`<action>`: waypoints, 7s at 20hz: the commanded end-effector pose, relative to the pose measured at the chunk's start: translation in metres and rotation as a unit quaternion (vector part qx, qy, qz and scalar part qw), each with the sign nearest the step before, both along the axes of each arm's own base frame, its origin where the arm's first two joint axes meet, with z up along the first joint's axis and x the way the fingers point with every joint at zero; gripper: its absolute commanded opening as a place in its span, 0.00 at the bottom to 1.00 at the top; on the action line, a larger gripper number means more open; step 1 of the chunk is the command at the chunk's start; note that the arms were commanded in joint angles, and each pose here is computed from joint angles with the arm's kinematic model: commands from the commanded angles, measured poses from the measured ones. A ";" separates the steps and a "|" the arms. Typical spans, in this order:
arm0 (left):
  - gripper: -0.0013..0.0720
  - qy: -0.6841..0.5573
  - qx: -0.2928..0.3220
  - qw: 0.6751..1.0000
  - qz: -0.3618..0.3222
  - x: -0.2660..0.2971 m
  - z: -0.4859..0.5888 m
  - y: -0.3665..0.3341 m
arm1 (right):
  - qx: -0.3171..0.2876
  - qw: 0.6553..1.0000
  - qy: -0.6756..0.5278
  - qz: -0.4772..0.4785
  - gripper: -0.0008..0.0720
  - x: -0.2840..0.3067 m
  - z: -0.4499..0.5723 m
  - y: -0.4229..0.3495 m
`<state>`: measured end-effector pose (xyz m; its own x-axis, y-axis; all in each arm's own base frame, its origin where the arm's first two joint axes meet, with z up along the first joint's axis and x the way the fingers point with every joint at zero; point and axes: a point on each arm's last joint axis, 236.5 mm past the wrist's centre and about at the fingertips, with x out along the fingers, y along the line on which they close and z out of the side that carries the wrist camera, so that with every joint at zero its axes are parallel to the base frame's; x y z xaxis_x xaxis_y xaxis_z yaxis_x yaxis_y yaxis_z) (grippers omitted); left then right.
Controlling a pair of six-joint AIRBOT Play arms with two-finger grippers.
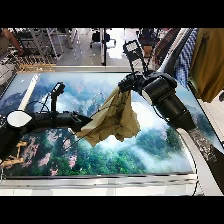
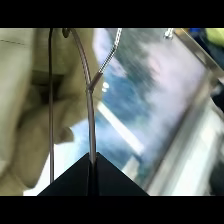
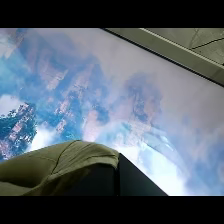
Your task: Fold the clothes and pants, and hang the long-sleeved shirts on hangers.
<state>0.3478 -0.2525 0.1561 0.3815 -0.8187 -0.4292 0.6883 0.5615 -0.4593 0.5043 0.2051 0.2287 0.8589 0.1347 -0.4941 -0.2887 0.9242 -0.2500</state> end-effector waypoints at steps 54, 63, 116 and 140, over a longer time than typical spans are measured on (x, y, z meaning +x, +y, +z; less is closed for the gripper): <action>0.76 -0.219 -0.133 0.967 -0.002 0.070 0.047 0.000 | -0.303 0.852 -0.089 0.418 0.03 -0.047 -0.011 0.073; 1.00 -0.252 -0.084 0.964 -0.003 0.078 0.110 0.046 | -0.290 0.871 0.017 0.396 0.03 -0.055 -0.068 0.052; 0.03 -0.030 -0.075 0.918 0.388 0.178 0.062 0.135 | -0.027 0.963 0.122 0.240 0.03 -0.080 0.000 0.011; 0.03 -0.035 -0.006 0.966 0.257 0.060 0.139 0.111 | -0.180 0.975 0.121 0.039 0.03 0.000 -0.078 -0.024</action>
